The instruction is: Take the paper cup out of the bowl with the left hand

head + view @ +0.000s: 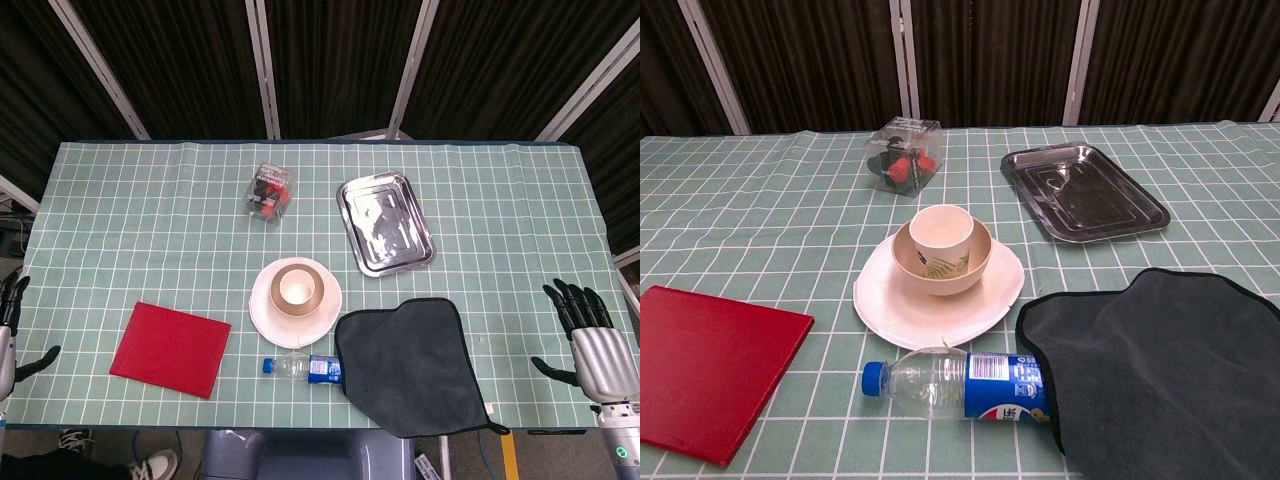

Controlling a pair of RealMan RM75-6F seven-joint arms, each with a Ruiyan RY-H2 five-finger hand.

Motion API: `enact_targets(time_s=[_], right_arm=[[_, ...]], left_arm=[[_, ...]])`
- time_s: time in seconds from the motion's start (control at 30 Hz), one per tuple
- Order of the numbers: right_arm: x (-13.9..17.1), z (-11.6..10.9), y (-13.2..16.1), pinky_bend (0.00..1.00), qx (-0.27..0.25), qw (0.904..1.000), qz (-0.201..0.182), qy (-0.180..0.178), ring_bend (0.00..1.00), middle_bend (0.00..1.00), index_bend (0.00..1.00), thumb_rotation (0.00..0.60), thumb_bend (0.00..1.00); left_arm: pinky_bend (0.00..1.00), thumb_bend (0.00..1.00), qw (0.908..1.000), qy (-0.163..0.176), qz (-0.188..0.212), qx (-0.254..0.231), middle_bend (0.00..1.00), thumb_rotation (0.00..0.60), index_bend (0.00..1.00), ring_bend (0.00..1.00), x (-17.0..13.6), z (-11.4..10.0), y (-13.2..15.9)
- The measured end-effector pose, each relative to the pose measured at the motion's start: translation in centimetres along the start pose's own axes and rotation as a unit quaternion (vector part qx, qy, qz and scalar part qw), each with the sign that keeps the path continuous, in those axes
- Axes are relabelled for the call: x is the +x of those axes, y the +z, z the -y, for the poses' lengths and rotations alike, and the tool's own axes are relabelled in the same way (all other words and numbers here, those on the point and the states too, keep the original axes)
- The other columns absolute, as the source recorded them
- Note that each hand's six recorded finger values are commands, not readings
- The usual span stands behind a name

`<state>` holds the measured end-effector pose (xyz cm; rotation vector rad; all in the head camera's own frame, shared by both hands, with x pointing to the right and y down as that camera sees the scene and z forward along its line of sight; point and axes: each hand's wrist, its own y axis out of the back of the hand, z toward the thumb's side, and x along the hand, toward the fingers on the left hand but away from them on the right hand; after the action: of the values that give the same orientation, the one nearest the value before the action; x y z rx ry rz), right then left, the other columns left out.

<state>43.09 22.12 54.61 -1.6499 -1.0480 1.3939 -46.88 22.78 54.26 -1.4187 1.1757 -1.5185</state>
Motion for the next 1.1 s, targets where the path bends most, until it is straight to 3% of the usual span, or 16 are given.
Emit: enact_targets(time_s=[0.43,0.57,0.87,1.1], right_arm=[[0.0,-0.1,0.0,0.00,-0.002,1.0000,0.003,-0.001,0.00,0.00,0.04,0.600,0.03],[0.0,-0.4,-0.1,0.00,-0.008,1.0000,0.003,-0.005,0.00,0.00,0.04,0.600,0.03],[0.1,-1.0,-0.4,0.00,-0.021,0.9997,0.004,-0.010,0.00,0.00,0.04,0.600,0.03],[0.2,-1.7,-0.8,0.00,-0.036,0.9992,0.006,-0.016,0.00,0.00,0.04,0.600,0.03]], left_arm=[[0.00,0.14,0.9998,-0.008,0.018,0.002,0.00,0.600,0.00,0.00,0.5,0.5,1.0],[0.00,0.14,0.9991,-0.014,0.040,-0.002,0.00,0.600,0.06,0.00,1.7,1.0,2.5],[0.00,0.14,0.9904,-0.034,0.134,0.006,0.00,0.600,0.34,0.00,6.2,2.8,10.1],[0.00,0.19,0.9776,-0.052,0.204,0.000,0.00,0.600,0.43,0.00,8.9,5.0,17.9]])
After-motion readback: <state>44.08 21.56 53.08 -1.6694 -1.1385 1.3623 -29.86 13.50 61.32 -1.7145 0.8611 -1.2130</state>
